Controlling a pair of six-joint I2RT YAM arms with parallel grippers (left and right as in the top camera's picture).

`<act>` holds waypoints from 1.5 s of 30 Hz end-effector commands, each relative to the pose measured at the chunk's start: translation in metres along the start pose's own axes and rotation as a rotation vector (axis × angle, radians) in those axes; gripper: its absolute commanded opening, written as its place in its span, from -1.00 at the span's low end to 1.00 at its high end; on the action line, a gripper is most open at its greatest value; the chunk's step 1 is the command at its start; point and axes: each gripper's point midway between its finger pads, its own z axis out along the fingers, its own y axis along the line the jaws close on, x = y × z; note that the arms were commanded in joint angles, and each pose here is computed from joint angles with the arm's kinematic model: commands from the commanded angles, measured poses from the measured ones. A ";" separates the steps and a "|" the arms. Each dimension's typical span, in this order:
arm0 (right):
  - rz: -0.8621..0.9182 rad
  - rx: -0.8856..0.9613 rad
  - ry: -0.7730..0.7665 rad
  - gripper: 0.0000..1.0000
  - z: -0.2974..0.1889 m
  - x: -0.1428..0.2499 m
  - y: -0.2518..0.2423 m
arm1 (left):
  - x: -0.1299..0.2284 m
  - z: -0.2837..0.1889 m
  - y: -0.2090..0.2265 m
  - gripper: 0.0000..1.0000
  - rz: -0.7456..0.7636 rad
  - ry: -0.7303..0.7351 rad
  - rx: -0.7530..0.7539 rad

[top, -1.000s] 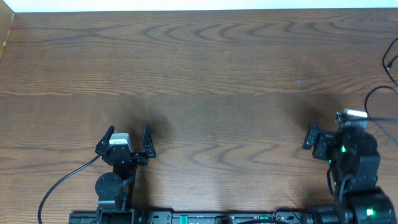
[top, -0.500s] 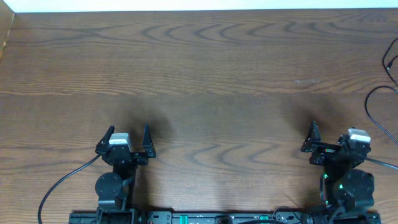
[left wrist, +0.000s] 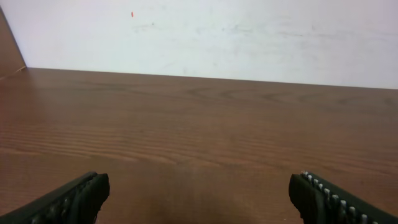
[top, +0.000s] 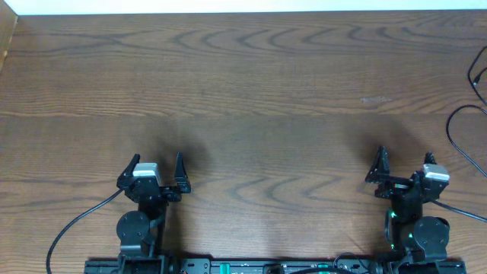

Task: Untangle cables

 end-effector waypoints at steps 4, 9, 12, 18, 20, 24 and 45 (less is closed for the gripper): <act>-0.010 -0.034 -0.021 0.99 0.003 0.008 0.004 | 0.017 0.002 0.000 0.96 -0.002 0.041 0.004; -0.010 -0.056 -0.020 0.99 0.005 0.015 0.005 | 0.017 0.002 0.000 0.96 -0.002 0.041 0.004; -0.011 -0.065 -0.019 0.99 0.006 0.017 0.005 | 0.017 0.002 0.000 0.96 -0.002 0.041 0.004; -0.028 -0.061 -0.022 0.99 0.006 0.016 0.004 | 0.017 0.002 0.000 0.96 -0.002 0.041 0.004; -0.031 -0.060 -0.017 0.99 0.006 0.017 0.004 | 0.017 0.002 0.000 0.96 -0.002 0.041 0.004; -0.038 -0.051 0.046 0.98 0.006 0.033 0.002 | 0.017 0.002 0.000 0.96 -0.002 0.041 0.004; -0.148 -0.078 0.073 0.98 0.005 0.040 0.005 | 0.017 0.002 0.000 0.95 -0.002 0.041 0.004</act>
